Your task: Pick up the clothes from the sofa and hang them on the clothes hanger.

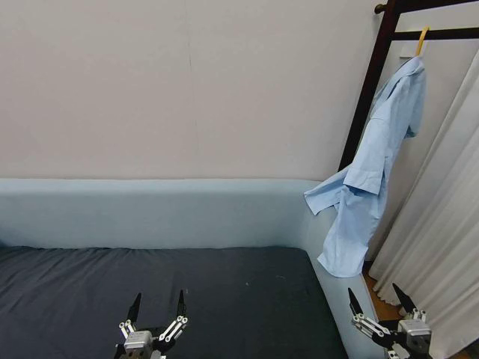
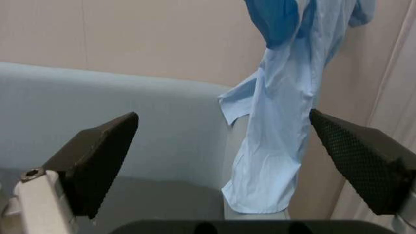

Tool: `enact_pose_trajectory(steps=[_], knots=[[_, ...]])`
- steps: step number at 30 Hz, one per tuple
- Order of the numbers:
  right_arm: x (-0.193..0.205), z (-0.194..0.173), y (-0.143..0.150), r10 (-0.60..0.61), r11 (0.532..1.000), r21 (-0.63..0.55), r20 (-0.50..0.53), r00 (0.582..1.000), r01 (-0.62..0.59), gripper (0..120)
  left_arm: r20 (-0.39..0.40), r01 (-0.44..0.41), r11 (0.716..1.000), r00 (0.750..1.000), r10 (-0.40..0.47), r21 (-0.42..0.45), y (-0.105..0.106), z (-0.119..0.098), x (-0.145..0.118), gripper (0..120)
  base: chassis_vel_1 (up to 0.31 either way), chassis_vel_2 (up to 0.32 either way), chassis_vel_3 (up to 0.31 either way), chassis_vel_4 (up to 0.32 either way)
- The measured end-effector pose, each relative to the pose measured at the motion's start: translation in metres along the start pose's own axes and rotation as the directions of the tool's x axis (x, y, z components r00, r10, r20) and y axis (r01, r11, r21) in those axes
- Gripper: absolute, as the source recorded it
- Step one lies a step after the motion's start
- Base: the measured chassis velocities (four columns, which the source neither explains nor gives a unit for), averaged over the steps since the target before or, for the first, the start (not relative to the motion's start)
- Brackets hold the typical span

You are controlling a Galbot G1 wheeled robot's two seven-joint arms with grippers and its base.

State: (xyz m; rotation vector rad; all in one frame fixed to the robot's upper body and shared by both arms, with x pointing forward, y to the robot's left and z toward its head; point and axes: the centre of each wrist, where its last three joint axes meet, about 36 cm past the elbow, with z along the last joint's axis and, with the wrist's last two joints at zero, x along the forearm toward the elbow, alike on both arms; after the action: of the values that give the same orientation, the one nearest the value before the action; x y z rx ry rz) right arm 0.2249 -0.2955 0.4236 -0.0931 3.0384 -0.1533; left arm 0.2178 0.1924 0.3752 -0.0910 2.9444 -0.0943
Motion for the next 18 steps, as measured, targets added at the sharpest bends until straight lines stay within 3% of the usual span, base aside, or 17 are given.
enact_pose_trajectory(steps=[18], knots=[[-0.0003, 0.0, 0.0, 0.001, 1.0, -0.001, -0.001, 1.0, -0.001, 100, 0.0, 0.001, 1.0, 1.0, -0.001, 0.0, 0.0, -0.0002, -0.0001, 100, 0.0, 0.0, 0.0, 0.0]])
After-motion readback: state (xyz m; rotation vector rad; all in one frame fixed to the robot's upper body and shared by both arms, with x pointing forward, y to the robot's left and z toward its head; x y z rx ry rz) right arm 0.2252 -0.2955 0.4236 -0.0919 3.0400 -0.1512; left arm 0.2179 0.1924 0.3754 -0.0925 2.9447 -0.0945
